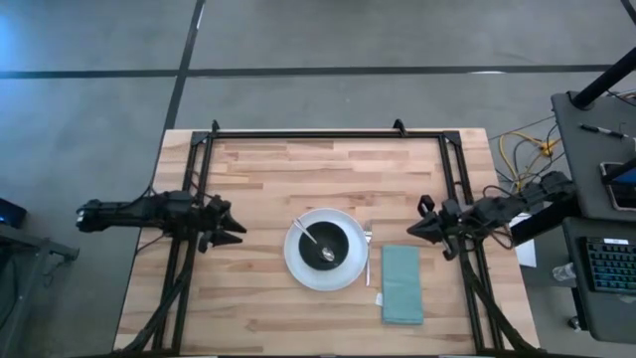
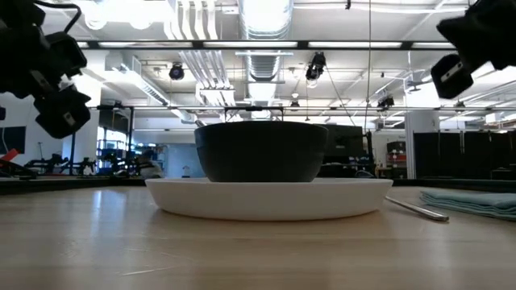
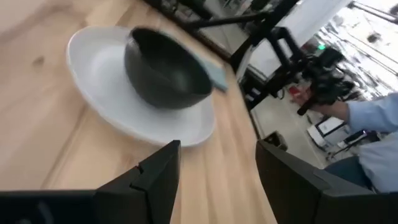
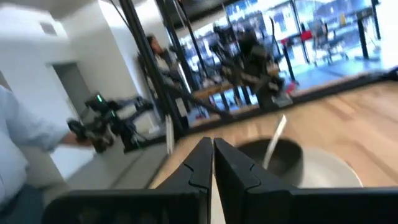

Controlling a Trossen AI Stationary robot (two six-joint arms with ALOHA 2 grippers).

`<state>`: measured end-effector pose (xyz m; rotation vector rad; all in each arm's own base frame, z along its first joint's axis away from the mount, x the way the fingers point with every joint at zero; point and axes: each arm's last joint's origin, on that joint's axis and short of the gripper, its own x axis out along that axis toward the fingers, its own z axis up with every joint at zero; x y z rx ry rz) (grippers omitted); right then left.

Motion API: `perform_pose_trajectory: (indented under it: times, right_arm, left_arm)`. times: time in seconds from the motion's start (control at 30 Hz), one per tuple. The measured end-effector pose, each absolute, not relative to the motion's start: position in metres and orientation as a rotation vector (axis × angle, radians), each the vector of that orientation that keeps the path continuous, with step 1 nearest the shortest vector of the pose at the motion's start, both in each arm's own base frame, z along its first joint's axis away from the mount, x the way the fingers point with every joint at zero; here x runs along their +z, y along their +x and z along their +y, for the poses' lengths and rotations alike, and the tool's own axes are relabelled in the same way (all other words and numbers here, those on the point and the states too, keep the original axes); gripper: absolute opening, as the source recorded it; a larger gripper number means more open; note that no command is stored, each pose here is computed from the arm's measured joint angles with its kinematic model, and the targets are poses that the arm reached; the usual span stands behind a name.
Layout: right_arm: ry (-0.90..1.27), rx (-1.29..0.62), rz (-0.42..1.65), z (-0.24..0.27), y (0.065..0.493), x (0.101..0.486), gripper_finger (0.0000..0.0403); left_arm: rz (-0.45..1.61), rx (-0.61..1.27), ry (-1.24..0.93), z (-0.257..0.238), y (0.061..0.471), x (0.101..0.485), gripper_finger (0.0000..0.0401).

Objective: Set table place
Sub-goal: Return to Home Position

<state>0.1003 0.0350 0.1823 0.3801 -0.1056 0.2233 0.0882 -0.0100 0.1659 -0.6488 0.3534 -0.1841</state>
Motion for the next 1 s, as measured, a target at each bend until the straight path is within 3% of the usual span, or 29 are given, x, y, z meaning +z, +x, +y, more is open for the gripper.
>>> perform_pose_trajectory:
  times: [0.37,1.0]
  right_arm:
    - [0.327,0.192,0.077,0.036,0.102,0.164,0.0009]
    - [0.325,0.191,0.083,0.036,0.103,0.163,0.0008]
  left_arm:
    - [0.408,-0.159,-0.672,-0.010,0.090,0.162,0.0194]
    - [0.418,-0.156,-0.673,-0.010,0.091,0.161,0.0194]
